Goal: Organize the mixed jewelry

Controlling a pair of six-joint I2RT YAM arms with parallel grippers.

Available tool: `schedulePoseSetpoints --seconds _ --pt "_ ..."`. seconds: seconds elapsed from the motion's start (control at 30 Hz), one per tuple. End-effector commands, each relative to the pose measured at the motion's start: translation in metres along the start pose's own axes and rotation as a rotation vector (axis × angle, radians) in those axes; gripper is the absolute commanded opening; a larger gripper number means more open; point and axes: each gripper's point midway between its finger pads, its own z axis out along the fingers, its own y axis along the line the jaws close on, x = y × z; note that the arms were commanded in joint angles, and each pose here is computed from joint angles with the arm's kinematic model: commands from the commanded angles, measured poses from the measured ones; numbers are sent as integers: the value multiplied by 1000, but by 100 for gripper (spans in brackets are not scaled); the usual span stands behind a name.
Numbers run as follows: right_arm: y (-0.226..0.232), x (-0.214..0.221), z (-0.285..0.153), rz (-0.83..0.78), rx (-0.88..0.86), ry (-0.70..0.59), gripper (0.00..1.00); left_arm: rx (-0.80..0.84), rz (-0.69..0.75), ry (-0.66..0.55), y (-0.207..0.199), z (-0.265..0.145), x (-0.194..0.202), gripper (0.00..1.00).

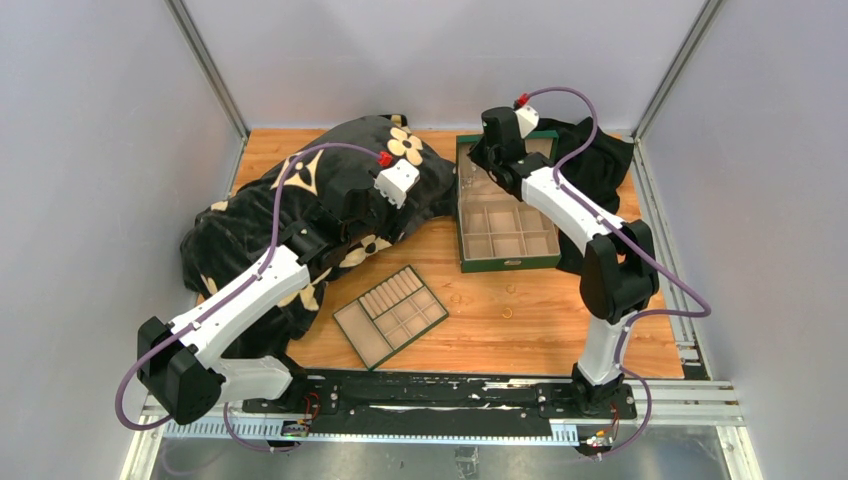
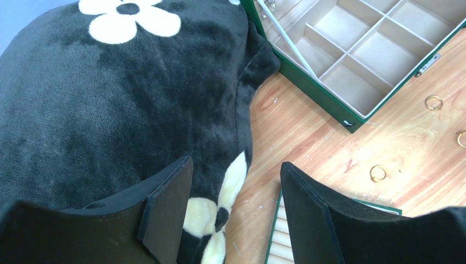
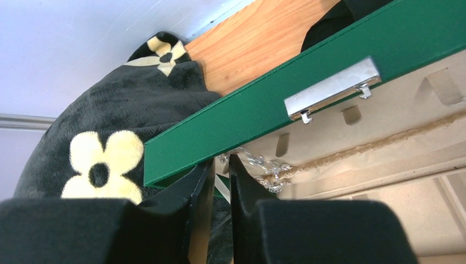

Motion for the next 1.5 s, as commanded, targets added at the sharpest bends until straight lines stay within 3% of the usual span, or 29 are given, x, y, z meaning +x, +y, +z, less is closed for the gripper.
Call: schedulePoseSetpoints --seconds 0.0,0.1,0.43,0.57,0.7,0.87,1.03,1.17,1.23,1.47 --pt "-6 -10 1 17 17 -25 24 0 0 -5 1 -6 -1 64" --pt "-4 -12 -5 22 9 -19 30 14 2 4 -1 -6 1 64" --pt "5 -40 -56 21 -80 -34 35 4 -46 -20 0 -13 -9 64" --pt "-26 -73 -101 -120 -20 -121 54 -4 -100 -25 1 -20 -14 64" --pt "-62 -89 -153 -310 27 -169 58 -20 -151 -42 2 -26 -17 65" --pt "-108 -39 -200 -488 25 8 57 -97 -264 -1 10 -35 -4 68" --pt "-155 40 -235 -529 39 175 58 -228 -331 188 18 -56 56 74" --pt "-193 100 -248 -562 86 278 73 -224 -463 213 3 -73 94 75" --pt "-205 117 -252 -580 110 324 74 -212 -515 221 -8 -79 112 75" --pt "-223 170 -249 -678 107 600 55 -165 -528 334 -48 -80 153 72"
